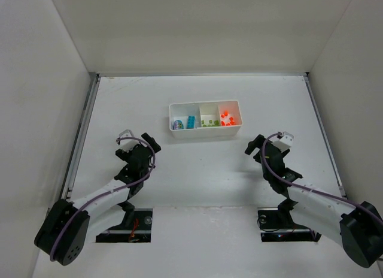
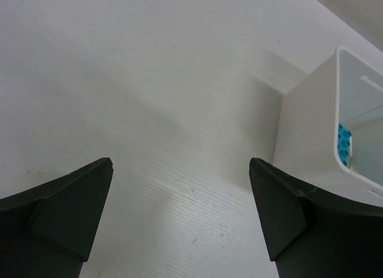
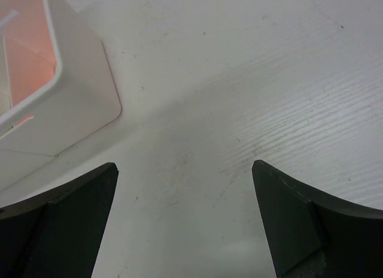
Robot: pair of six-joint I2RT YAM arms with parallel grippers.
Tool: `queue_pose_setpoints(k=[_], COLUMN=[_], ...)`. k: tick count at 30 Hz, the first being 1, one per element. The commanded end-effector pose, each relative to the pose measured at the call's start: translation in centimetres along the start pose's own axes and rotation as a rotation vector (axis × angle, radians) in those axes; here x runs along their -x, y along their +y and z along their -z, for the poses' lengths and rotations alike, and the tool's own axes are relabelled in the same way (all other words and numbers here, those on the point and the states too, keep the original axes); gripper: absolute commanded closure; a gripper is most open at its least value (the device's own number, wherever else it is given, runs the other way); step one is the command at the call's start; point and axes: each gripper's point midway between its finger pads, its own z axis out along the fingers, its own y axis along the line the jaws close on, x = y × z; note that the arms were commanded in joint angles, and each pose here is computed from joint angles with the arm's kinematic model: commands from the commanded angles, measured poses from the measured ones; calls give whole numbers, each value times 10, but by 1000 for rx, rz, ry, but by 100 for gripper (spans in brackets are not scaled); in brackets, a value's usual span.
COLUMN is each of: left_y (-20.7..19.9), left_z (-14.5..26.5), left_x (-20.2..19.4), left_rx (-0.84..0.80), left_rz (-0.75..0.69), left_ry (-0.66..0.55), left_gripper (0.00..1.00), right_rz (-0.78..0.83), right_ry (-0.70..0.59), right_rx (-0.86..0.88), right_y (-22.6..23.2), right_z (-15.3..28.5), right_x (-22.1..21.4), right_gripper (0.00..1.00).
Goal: Sort the legos into containers by color
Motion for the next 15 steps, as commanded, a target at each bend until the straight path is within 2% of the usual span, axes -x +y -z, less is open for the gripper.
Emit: queue_pose_setpoints(k=[1, 6, 15], left_y=[-6, -26, -23], left_z=[-5, -4, -2], left_x=[4, -11, -20], left_rx=[27, -10, -14], left_rz=[3, -1, -40], left_ry=[-3, 81, 107], left_gripper=[0, 0, 0], right_rz=[-68, -38, -55], right_ry=[-43, -25, -35], right_rx=[27, 27, 38], right_y=[16, 20, 19], right_z=[-4, -5, -2], right_x=[15, 11, 12], right_gripper=[0, 0, 0])
